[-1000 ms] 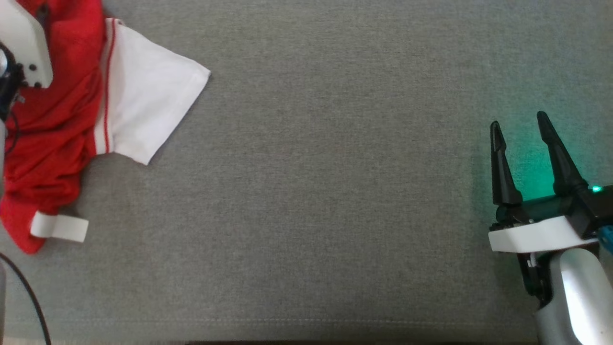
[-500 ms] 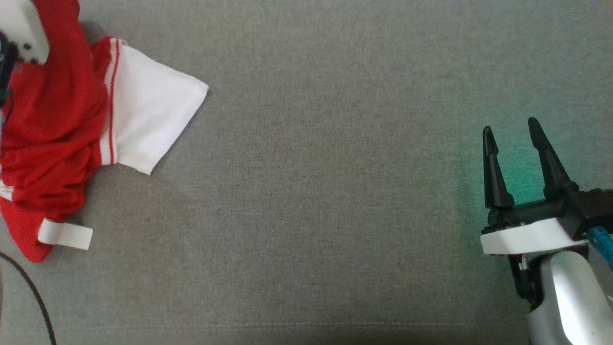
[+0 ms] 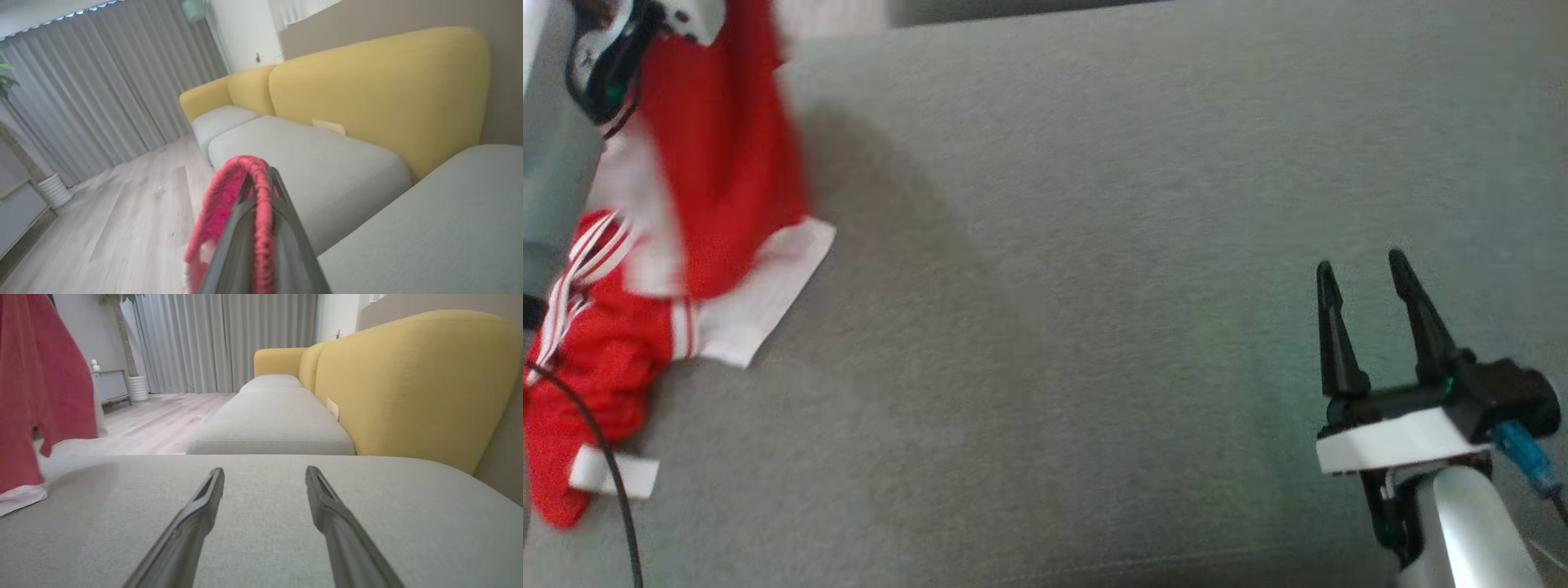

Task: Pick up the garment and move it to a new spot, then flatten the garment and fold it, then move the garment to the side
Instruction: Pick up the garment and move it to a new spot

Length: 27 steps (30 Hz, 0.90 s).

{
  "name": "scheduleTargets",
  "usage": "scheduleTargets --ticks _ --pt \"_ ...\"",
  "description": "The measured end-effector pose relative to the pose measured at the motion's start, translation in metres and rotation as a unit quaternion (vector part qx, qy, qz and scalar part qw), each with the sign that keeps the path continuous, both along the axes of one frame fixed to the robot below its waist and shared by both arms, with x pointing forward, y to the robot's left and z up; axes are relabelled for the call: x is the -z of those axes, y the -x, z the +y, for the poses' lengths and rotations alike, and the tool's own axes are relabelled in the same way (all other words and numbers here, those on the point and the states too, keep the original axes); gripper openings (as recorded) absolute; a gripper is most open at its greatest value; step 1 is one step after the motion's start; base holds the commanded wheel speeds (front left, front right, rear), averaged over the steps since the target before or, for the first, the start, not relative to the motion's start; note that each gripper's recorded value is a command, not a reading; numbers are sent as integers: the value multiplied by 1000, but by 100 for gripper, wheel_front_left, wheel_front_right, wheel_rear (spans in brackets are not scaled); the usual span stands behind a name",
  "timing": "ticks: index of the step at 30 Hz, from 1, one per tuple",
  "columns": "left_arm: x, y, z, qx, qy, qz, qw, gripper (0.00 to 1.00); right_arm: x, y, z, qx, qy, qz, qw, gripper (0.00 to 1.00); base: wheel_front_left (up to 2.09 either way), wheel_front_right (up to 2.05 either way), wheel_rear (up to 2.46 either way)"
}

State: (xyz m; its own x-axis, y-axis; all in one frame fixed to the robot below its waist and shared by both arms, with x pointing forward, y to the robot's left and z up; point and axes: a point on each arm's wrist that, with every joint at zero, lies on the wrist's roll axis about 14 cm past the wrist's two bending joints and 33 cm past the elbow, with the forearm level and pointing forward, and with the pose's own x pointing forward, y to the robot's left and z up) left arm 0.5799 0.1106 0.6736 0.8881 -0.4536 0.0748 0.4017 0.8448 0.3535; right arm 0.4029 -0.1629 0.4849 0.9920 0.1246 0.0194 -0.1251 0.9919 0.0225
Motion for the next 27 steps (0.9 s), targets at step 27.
scheduleTargets --ticks 27 --pt "130 142 -212 305 -5 102 947 0 -12 74 -77 133 -35 -12 990 100 0 0 0"
